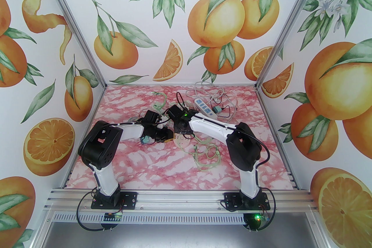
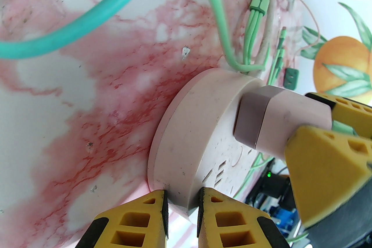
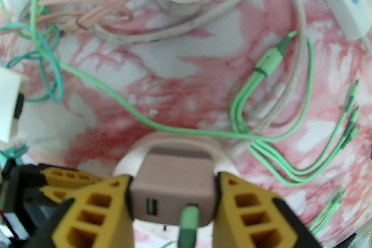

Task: Pull the plug off the socket

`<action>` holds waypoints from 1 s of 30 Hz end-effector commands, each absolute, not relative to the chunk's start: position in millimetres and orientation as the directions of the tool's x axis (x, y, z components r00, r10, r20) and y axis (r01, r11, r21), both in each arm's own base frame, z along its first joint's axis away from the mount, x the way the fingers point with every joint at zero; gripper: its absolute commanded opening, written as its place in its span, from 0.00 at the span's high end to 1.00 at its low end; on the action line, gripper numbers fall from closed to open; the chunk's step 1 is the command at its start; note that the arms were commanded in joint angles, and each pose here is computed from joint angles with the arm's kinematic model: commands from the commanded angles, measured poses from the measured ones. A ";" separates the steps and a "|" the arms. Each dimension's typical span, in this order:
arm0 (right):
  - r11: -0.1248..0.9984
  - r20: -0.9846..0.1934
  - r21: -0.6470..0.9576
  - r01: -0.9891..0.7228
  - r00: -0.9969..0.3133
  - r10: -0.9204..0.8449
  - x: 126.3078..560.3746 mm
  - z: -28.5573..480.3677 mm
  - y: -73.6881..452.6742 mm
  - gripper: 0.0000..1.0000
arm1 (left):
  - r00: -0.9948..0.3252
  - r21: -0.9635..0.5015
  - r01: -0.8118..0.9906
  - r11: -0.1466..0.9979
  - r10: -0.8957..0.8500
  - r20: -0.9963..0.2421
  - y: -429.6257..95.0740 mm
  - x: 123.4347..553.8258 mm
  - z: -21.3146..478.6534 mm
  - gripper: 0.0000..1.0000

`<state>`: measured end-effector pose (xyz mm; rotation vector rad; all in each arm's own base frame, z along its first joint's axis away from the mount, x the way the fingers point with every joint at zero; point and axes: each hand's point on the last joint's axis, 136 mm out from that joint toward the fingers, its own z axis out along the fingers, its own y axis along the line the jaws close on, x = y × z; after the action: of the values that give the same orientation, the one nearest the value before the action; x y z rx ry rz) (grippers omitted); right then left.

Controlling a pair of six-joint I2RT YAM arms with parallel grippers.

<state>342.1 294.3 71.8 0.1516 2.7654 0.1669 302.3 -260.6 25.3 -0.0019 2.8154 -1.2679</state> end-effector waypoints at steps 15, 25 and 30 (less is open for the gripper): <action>0.997 -0.353 0.038 -0.061 -0.935 -0.044 318.4 77.4 337.2 0.74 | -0.990 -0.471 -0.113 0.875 -0.059 0.128 -210.6 256.3 -52.5 0.80; 0.997 -0.357 0.075 0.007 -0.933 0.034 327.1 82.0 308.5 0.74 | -0.989 -0.466 -0.115 0.877 -0.056 0.139 -209.3 252.7 -56.2 0.81; 0.968 -0.314 0.219 0.122 -0.931 0.189 338.6 82.1 285.7 0.74 | -0.988 -0.468 -0.116 0.876 -0.056 0.141 -209.4 251.9 -57.0 0.81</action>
<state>339.7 285.9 73.4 0.1570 2.7681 0.1477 301.1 -263.8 25.5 0.0295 2.8291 -1.2623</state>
